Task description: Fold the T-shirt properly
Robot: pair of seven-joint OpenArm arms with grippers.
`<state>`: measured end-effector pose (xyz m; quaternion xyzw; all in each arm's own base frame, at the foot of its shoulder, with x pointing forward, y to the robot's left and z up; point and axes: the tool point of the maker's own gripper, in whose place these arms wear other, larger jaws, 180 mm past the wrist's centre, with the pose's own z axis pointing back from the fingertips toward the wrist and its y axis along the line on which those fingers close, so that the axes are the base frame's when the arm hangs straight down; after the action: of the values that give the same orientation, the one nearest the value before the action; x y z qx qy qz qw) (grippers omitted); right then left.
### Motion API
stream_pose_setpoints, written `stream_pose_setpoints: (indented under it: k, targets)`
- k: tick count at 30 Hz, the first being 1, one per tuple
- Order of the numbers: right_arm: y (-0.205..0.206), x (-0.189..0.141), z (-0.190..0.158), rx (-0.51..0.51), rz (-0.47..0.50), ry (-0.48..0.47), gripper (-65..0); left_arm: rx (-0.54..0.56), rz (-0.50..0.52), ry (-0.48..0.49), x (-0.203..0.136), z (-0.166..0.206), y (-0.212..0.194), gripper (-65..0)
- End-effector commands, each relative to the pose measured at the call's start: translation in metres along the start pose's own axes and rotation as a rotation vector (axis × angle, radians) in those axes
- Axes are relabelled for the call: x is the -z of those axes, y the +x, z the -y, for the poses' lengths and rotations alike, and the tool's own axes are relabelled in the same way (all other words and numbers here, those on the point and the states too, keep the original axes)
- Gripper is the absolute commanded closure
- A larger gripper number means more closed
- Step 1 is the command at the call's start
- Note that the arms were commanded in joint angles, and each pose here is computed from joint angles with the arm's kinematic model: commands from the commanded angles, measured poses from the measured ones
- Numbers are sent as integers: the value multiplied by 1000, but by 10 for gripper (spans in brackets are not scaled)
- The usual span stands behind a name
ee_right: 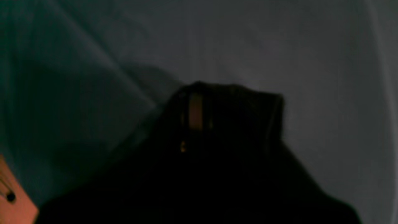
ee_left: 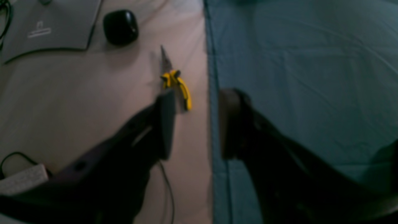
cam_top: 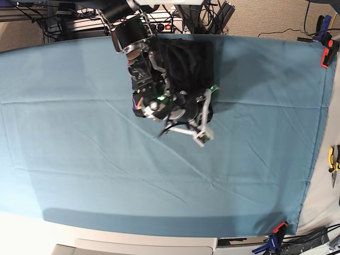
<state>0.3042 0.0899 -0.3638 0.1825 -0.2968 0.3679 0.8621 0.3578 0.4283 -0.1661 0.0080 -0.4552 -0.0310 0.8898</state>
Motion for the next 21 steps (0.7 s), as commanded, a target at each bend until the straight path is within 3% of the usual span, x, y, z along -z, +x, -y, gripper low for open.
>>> stream_pose_setpoints:
  k: [1, 13, 21]
  targets:
    - [20, -4, -6, -28, 52, 15, 0, 24, 56, 22, -13, -7, 22, -241]
    - [10, -3, -57, -180, -34, 89, 0, 24, 56, 22, -13, -7, 22, -241]
    - [30, -76, -32, -46, 174, -215, 0, 25, 57, 23, -13, -7, 22, -241]
